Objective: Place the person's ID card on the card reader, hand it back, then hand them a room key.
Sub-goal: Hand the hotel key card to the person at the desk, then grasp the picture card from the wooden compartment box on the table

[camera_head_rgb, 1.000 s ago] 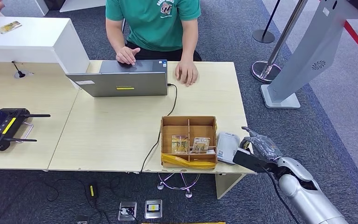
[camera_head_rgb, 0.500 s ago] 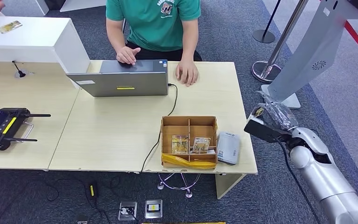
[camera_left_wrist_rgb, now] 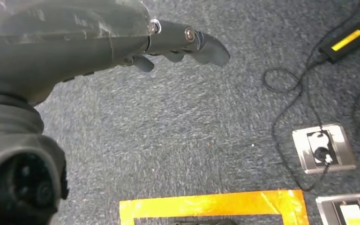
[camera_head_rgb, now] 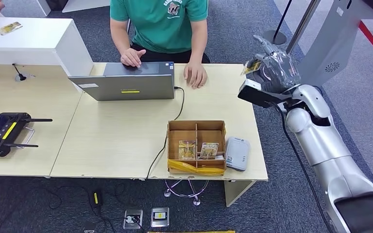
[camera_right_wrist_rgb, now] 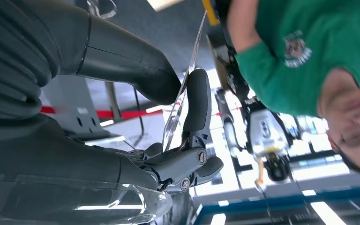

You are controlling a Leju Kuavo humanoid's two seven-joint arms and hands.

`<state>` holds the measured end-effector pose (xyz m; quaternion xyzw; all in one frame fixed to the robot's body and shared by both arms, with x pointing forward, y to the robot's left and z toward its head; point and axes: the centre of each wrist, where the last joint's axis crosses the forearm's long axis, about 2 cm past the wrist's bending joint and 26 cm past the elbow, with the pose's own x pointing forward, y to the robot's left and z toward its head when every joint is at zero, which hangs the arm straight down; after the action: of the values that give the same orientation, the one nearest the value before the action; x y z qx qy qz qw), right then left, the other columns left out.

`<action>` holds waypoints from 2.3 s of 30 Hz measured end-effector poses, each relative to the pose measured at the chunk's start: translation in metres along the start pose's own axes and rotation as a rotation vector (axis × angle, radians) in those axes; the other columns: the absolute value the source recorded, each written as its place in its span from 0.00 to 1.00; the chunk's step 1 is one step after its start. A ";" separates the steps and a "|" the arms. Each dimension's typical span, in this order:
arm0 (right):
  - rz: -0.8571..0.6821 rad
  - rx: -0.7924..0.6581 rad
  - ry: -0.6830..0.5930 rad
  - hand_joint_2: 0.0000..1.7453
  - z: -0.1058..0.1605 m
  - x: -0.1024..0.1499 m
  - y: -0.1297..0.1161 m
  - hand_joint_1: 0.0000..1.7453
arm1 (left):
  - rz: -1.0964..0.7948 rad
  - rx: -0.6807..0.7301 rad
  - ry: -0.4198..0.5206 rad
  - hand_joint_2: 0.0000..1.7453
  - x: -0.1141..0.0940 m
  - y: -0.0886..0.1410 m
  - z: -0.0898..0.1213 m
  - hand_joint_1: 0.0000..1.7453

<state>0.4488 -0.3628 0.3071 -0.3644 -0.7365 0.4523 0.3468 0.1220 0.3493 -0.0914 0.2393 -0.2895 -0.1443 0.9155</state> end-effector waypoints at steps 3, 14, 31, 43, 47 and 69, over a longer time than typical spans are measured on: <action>0.010 -0.025 -0.021 1.00 -0.026 0.009 -0.004 1.00 | -0.019 -0.003 -0.014 0.00 0.000 0.003 -0.001 0.00; 0.046 0.089 0.043 1.00 -0.068 0.026 0.008 1.00 | -0.092 -0.035 -0.040 0.00 -0.004 0.008 -0.002 0.00; 0.043 0.234 0.126 1.00 -0.071 0.028 0.034 0.00 | -0.120 -0.042 -0.039 0.00 -0.008 0.010 -0.002 0.00; -0.037 0.181 0.119 1.00 -0.071 0.025 0.031 0.00 | -0.113 -0.018 -0.032 0.00 -0.007 0.008 -0.001 0.00; -0.172 0.149 0.114 1.00 -0.071 0.023 0.029 0.00 | -0.107 -0.017 -0.030 0.00 -0.007 0.005 0.000 0.00; -0.651 0.175 0.179 1.00 0.005 0.032 0.088 0.00 | -0.051 -0.001 -0.003 0.00 -0.006 -0.004 0.004 0.00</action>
<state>0.4480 -0.3092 0.2305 -0.1176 -0.7392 0.3458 0.5658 0.1143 0.3466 -0.0936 0.2462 -0.2846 -0.1681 0.9111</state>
